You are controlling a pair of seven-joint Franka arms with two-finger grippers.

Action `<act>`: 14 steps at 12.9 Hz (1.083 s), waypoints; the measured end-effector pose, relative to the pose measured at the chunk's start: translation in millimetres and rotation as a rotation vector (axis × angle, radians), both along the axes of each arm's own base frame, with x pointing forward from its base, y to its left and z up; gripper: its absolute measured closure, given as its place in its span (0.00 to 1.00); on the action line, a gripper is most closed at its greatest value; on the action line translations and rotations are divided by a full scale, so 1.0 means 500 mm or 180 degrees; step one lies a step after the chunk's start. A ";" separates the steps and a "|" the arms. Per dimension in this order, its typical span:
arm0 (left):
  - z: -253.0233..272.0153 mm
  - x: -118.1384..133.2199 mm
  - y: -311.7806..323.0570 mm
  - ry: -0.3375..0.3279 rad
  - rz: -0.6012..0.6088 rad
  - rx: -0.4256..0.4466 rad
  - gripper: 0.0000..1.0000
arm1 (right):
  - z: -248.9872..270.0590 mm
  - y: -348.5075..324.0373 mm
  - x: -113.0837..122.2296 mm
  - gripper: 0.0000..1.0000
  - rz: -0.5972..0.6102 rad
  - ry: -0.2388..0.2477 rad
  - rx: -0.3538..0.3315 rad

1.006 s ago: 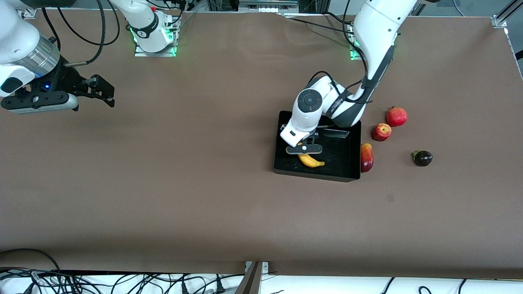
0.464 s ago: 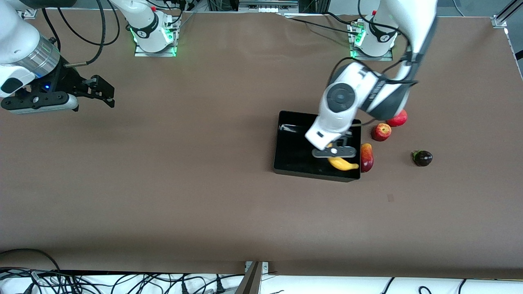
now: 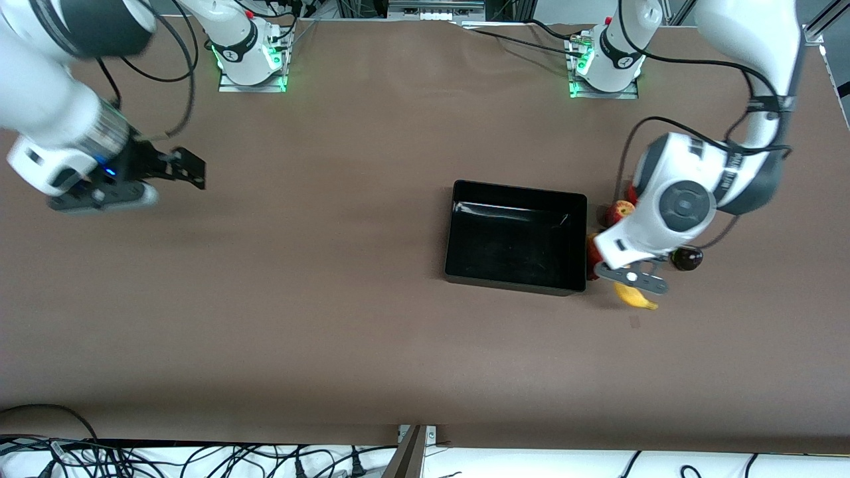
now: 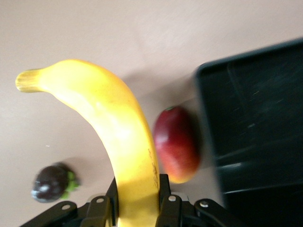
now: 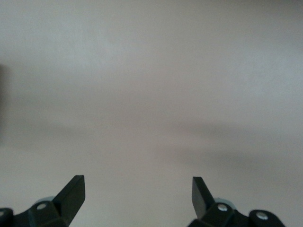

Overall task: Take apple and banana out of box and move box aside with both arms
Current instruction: 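Lift the banana out of the tray toward the dark plum, then lower the banana onto the table beside the plum and open the left gripper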

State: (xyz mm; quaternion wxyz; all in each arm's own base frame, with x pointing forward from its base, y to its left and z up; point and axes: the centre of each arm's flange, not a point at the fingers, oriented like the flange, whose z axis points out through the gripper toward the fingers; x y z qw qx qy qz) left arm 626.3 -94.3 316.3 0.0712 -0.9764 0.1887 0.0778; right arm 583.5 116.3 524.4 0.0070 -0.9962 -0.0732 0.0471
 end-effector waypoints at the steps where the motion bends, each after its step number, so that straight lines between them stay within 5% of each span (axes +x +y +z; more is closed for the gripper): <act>1: -0.018 0.004 0.038 0.0061 -0.0094 -0.0022 0.66 | -0.031 0.016 0.005 0.00 0.0044 0.0093 -0.0005; 4: -0.111 0.018 0.159 -0.0014 -0.0386 -0.0205 0.66 | -0.084 0.130 -0.001 0.00 0.0174 0.0162 -0.0010; 8: -0.236 -0.015 0.204 0.0004 -0.0485 -0.0405 0.65 | -0.187 0.387 -0.043 0.00 -0.0298 0.0023 0.0007; 14: -0.159 -0.005 0.181 -0.0140 -0.0355 -0.0562 0.09 | -0.404 0.749 -0.197 0.00 -0.1122 -0.0163 0.0289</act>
